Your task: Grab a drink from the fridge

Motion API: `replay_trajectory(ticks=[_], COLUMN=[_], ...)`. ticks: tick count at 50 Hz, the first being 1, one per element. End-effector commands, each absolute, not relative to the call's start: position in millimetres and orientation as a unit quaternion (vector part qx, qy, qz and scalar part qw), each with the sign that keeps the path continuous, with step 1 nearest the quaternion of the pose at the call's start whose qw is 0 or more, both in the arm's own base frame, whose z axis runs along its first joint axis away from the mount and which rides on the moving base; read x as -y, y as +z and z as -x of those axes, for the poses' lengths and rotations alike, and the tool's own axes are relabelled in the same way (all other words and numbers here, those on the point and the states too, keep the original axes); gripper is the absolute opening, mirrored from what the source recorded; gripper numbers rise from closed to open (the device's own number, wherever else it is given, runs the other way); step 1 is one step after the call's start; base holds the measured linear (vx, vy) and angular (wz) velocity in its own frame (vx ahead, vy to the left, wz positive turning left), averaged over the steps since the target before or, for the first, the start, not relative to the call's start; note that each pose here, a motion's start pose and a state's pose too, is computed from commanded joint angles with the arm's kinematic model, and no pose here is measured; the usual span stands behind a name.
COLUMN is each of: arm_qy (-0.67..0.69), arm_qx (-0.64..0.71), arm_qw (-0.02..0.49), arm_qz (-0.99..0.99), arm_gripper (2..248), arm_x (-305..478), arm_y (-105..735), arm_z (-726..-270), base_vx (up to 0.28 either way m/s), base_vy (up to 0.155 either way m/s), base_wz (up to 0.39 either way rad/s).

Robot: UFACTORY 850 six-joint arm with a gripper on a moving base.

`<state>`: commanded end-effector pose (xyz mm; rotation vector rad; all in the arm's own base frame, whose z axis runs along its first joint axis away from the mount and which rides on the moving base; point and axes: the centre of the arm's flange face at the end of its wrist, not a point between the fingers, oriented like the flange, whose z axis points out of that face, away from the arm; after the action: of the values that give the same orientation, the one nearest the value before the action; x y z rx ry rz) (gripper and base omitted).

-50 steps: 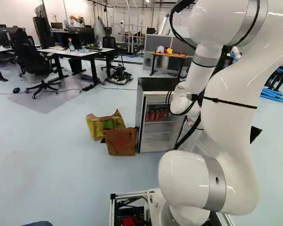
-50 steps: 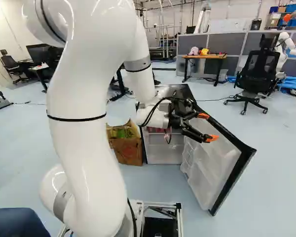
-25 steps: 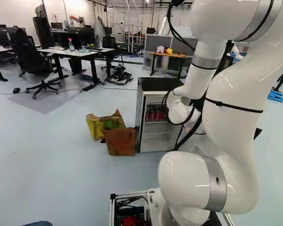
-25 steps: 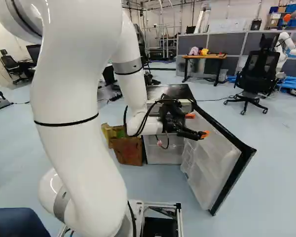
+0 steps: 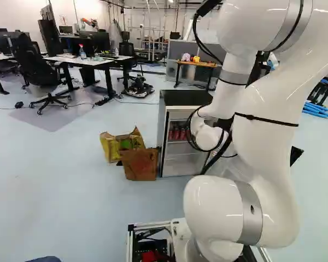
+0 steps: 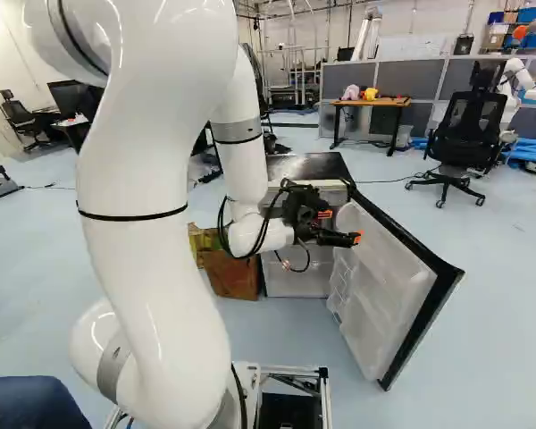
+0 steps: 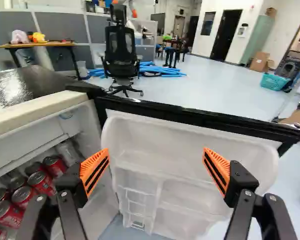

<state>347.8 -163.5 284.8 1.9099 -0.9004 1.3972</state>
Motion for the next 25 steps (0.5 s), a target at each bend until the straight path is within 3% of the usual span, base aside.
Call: replay_trajectory(ticks=[25], arm_qy=[0.535], arm_qx=[0.24], arm_qw=[0.235], arm_qz=[-0.775], arm_gripper=[247], arm_x=[152.7], arm_y=[256.9], arm_z=[-368.5], base_vx=[0.0], base_vy=[0.0], base_wz=[0.0])
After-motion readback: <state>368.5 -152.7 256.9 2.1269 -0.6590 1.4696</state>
